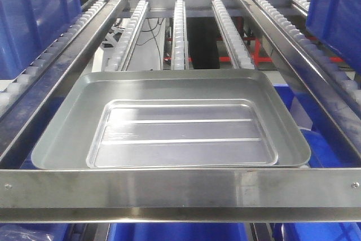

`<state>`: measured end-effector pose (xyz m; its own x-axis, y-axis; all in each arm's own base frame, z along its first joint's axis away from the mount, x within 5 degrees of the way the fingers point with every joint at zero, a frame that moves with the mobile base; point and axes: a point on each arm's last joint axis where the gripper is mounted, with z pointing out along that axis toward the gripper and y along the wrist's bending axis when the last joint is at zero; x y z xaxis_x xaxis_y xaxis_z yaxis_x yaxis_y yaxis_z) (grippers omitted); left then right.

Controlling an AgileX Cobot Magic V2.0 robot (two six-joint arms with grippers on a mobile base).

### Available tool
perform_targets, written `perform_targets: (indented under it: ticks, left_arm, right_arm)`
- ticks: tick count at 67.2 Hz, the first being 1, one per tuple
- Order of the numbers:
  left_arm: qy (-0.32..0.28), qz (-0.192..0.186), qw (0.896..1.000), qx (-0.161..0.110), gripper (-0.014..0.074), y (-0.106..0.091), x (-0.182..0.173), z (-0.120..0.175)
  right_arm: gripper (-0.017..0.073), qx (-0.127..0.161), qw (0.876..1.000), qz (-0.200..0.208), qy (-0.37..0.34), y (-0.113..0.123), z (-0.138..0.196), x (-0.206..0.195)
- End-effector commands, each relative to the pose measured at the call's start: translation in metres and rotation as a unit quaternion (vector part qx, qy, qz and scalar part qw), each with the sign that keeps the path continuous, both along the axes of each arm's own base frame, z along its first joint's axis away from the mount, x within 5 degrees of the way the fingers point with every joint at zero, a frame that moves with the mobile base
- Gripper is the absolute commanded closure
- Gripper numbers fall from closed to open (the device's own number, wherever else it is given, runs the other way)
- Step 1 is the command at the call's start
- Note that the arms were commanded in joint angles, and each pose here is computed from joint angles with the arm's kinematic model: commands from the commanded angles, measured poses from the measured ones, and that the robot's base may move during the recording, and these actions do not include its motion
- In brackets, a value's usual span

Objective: Grab silver tray and place in blue box

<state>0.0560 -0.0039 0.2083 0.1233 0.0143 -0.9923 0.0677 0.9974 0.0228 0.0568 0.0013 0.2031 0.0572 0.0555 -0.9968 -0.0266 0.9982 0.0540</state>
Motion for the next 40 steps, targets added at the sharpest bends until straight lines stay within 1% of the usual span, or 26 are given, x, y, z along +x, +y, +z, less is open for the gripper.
perform_targets:
  ticks: [1,40]
  left_arm:
    - [-0.039,0.001,0.999,-0.003,0.0580,0.0003,-0.0015,0.0026]
    - [-0.039,0.001,0.999,-0.003,0.0580,0.0003,-0.0015,0.0026]
  right_arm:
    - [0.0508,-0.003,0.998,-0.001,-0.060,-0.0001,0.0149,-0.0038]
    - [0.0508,-0.003,0.998,-0.001,-0.060,-0.0001,0.0149,-0.0038]
